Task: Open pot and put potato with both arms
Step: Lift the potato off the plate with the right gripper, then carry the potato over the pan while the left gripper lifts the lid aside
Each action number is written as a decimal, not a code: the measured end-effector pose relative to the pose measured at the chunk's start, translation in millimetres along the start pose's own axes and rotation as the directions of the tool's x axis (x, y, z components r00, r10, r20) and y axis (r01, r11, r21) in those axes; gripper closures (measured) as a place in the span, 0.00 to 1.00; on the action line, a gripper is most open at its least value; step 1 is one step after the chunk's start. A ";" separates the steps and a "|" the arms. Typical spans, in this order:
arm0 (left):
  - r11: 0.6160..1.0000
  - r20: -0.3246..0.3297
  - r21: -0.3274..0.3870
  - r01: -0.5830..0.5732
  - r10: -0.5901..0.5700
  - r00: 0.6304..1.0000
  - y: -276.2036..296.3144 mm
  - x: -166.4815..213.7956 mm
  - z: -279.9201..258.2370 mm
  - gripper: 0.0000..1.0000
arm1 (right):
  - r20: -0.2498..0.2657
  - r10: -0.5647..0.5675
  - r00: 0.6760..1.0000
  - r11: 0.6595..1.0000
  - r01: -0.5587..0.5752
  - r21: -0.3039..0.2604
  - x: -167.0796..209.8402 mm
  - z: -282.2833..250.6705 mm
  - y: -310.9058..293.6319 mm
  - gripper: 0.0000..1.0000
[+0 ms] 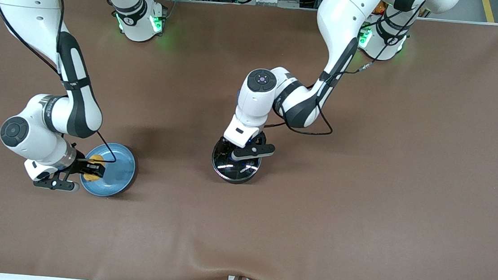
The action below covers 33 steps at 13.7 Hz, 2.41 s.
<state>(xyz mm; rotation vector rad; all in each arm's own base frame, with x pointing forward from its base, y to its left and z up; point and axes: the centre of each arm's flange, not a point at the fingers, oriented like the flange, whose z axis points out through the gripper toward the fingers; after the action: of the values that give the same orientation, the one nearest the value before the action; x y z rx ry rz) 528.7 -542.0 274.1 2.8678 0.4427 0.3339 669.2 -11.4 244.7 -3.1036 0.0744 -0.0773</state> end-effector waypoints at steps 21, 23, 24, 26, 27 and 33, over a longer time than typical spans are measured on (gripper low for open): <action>1.000 -0.023 -0.022 -0.011 0.010 1.000 4.1 -1.2 1.0 0.40 | 0.077 0.015 0.997 0.997 -0.021 0.078 33.2 -75.6 -17.8 0.45; 1.000 -0.027 -0.013 -0.007 0.007 1.000 2.7 3.5 -0.2 0.40 | 0.089 0.044 0.995 0.995 -0.051 0.080 34.1 -80.4 -24.0 0.45; 1.000 -0.022 0.003 -0.005 0.005 1.000 3.0 5.5 -2.2 0.40 | 0.094 0.056 0.994 0.995 -0.064 0.082 34.1 -81.9 -31.4 0.45; 0.998 -0.006 0.056 0.001 -0.001 1.000 4.3 12.7 -11.0 0.40 | 0.099 0.072 0.992 0.993 -0.080 0.081 32.8 -82.5 -52.2 0.45; 0.997 0.002 0.075 0.005 -0.005 1.000 6.2 17.0 -18.7 0.40 | 0.102 0.081 0.991 0.993 -0.089 0.079 31.6 -82.2 -63.9 0.45; 0.988 0.064 0.137 -0.074 0.066 0.996 -9.3 64.8 -97.0 0.40 | 0.109 0.152 0.982 0.984 -0.160 0.074 21.2 -87.6 -139.8 0.45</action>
<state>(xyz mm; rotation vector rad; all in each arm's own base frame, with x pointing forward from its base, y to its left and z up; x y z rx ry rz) 561.7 -495.1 376.1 3.0253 0.3693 0.2378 692.5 124.0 338.4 -3.0001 0.3033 0.0815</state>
